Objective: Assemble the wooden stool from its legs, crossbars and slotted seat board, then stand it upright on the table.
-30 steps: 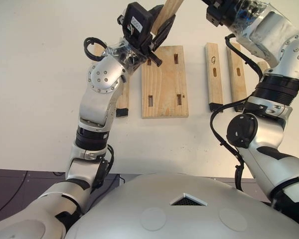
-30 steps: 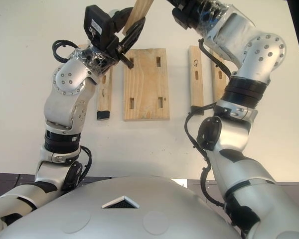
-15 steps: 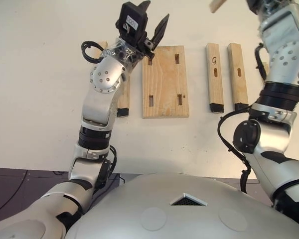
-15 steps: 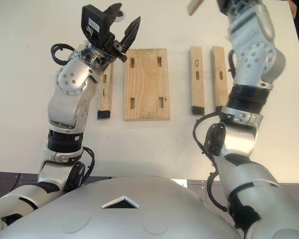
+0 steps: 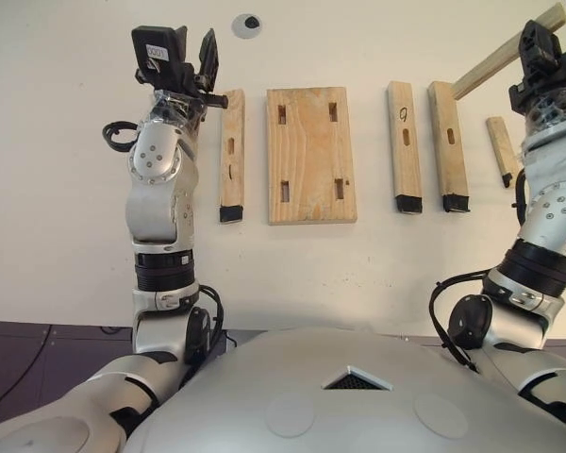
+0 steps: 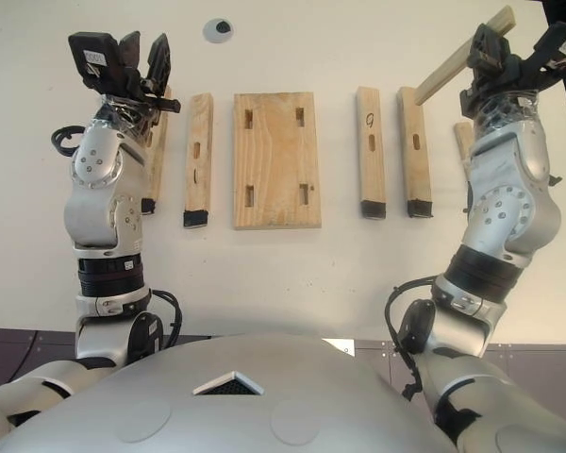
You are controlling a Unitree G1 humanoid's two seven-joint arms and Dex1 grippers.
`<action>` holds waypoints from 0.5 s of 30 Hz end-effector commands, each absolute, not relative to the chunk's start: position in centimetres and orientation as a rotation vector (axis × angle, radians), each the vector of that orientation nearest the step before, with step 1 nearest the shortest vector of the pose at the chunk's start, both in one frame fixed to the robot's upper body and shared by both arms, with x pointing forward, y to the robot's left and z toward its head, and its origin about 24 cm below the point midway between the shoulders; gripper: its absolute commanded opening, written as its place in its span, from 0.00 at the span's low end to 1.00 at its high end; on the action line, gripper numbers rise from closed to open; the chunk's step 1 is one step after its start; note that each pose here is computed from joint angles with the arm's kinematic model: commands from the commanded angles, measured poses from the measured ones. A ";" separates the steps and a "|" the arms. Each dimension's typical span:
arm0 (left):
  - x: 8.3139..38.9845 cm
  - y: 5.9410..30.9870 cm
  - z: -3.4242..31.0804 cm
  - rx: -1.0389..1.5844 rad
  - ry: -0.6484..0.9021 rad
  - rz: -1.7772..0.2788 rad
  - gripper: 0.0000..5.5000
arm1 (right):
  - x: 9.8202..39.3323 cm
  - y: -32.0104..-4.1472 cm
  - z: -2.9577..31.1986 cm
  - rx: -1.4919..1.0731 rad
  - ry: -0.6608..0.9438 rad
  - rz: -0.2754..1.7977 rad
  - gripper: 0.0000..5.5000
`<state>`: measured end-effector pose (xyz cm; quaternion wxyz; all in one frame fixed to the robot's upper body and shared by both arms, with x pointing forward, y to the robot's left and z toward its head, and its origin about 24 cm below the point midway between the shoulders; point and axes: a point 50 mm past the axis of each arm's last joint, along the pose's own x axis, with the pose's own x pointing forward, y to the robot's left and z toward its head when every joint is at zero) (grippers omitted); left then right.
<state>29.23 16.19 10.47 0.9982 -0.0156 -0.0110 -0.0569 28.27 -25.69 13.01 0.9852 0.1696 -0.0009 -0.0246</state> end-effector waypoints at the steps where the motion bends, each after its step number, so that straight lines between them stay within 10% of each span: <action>1: 29.8 16.4 10.2 -0.014 -0.003 -0.108 0.32 | 27.5 -27.1 10.2 0.346 0.088 -0.099 0.07; 15: 29.1 17.0 9.5 0.004 0.020 -0.085 0.32 | 27.0 -27.1 9.5 0.402 0.142 -0.090 0.07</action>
